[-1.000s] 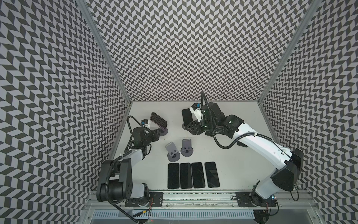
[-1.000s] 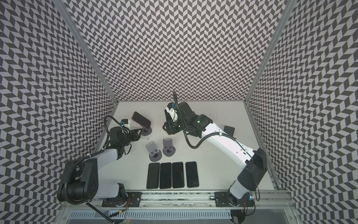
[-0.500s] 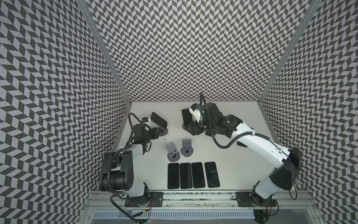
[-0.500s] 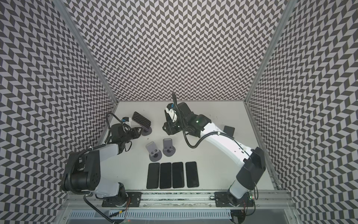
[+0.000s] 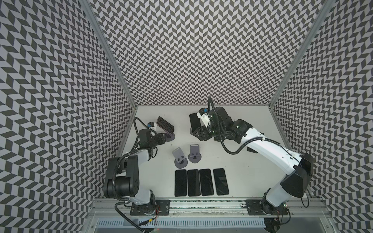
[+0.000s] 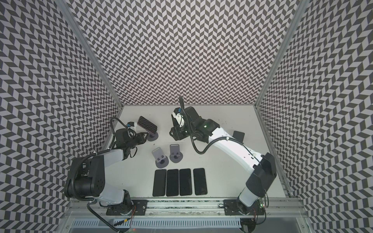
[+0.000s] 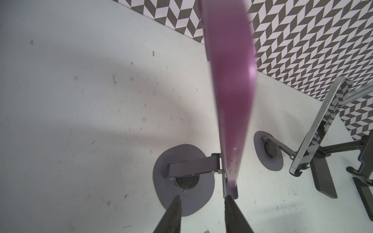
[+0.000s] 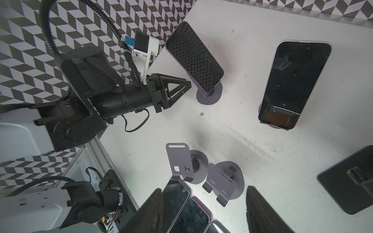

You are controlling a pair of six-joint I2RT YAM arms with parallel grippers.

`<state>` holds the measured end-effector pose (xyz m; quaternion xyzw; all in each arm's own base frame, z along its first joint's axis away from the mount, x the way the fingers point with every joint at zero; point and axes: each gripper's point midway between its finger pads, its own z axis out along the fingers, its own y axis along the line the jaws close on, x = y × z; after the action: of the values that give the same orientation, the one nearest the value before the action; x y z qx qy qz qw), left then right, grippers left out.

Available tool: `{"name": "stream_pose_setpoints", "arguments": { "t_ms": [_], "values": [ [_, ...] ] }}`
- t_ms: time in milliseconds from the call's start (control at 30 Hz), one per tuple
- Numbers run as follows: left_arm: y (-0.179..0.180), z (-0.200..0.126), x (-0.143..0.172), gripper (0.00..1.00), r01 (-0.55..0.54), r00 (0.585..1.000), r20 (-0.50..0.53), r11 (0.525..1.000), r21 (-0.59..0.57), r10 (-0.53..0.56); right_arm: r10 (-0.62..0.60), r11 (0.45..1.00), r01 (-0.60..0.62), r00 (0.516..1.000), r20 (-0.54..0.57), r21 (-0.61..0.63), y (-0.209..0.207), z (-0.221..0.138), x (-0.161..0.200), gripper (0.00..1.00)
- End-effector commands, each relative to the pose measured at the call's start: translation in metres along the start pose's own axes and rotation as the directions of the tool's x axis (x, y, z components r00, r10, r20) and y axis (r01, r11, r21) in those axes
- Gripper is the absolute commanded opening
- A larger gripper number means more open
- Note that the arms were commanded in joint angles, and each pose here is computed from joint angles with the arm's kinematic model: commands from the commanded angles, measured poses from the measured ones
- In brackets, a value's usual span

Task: Remove the phone from the phone stand
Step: Rotate the phone stand with the phone at the top-left of the table.

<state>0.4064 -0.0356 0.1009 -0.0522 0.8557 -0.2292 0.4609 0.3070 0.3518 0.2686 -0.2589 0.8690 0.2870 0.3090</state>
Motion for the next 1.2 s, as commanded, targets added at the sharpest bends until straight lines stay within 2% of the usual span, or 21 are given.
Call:
{"name": "stream_pose_setpoints", "arguments": {
  "t_ms": [0,1167],
  "values": [
    [-0.003,0.0,-0.009,0.37,-0.013,1.0,0.017,1.0,0.018,0.013,-0.014,1.0,0.014,1.0,0.011,-0.003,-0.003,0.006,-0.002,0.63],
    [0.011,0.009,-0.014,0.38,0.031,0.999,0.016,0.999,-0.022,-0.031,-0.015,1.0,0.015,1.0,-0.006,0.001,-0.005,0.009,0.004,0.62]
  ]
}}
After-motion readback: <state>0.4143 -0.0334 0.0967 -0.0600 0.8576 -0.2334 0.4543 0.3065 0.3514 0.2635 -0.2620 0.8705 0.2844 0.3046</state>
